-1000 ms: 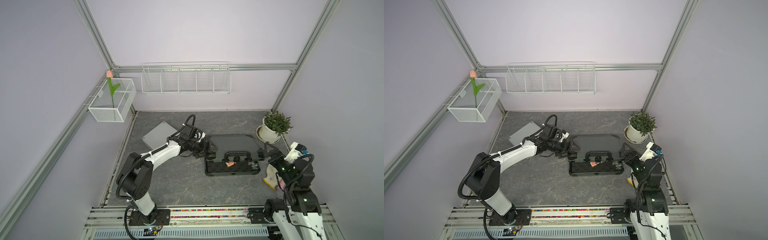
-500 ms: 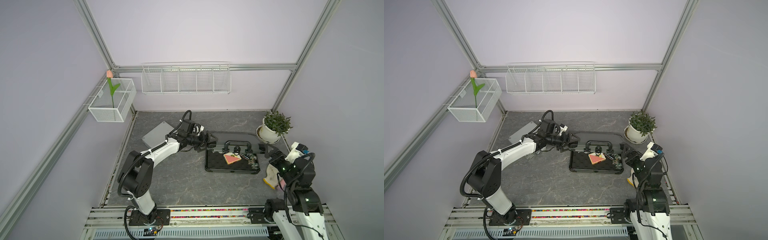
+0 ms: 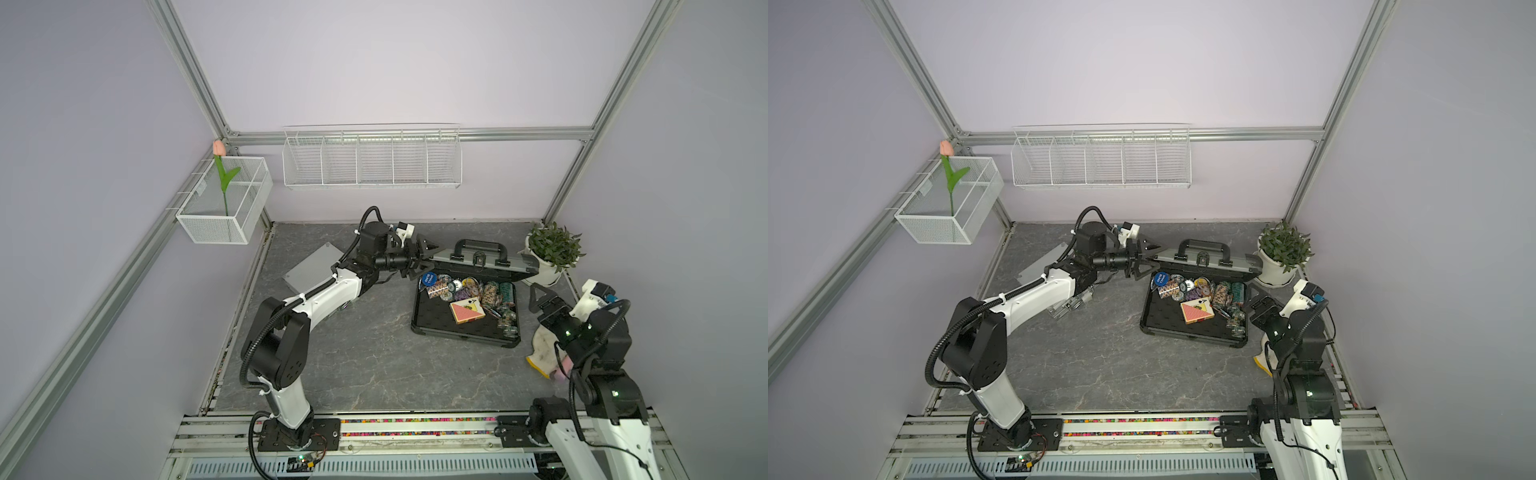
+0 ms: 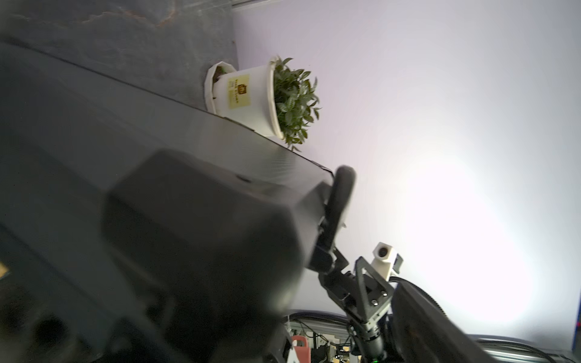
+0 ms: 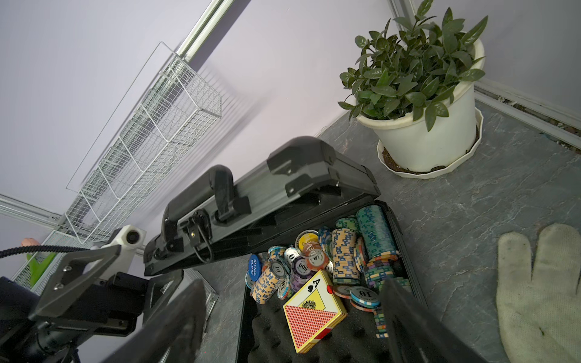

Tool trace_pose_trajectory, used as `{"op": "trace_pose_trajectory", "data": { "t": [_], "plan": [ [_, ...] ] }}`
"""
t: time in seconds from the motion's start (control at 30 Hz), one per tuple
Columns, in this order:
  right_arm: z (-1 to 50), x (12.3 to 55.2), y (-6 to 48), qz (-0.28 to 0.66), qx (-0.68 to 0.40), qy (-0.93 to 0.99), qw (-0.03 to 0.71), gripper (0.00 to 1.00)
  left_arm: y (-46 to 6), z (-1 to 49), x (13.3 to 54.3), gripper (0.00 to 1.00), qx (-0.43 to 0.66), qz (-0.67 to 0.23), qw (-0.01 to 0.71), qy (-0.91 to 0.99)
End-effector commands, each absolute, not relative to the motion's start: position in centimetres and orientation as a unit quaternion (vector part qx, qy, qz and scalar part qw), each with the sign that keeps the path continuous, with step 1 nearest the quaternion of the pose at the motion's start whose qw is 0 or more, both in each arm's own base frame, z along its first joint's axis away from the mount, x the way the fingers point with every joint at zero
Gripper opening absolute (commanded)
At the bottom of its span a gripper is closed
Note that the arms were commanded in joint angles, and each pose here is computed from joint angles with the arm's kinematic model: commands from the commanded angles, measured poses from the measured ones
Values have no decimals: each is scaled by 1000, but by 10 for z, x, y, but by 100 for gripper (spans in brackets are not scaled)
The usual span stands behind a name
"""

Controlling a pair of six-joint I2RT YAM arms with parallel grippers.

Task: Open the poker set cases
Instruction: Open the case lid on the poker set case.

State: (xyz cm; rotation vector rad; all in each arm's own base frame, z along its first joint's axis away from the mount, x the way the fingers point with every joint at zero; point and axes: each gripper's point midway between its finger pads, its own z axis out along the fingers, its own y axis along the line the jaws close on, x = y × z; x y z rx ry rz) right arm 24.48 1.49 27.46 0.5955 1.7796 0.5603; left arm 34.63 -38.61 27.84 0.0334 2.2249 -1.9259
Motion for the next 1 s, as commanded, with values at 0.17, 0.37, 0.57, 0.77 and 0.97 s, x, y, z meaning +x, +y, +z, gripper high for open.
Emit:
{"op": "trace_pose_trajectory", "data": {
  "t": [0.17, 0.37, 0.57, 0.77, 0.97],
  "plan": [
    [282, 248, 22, 261, 251, 751, 552, 88, -387, 287, 386, 95, -54, -683, 125, 718],
    [279, 247, 23, 265, 252, 752, 548, 89, -393, 284, 404, 95, -67, -691, 129, 708],
    [279, 245, 24, 270, 255, 751, 546, 88, -398, 286, 413, 95, -66, -692, 136, 706],
    [278, 248, 26, 276, 254, 753, 541, 88, -399, 293, 413, 93, -58, -693, 143, 704],
    [267, 250, 33, 292, 256, 761, 520, 89, -394, 291, 409, 93, -47, -676, 156, 719]
  ]
}}
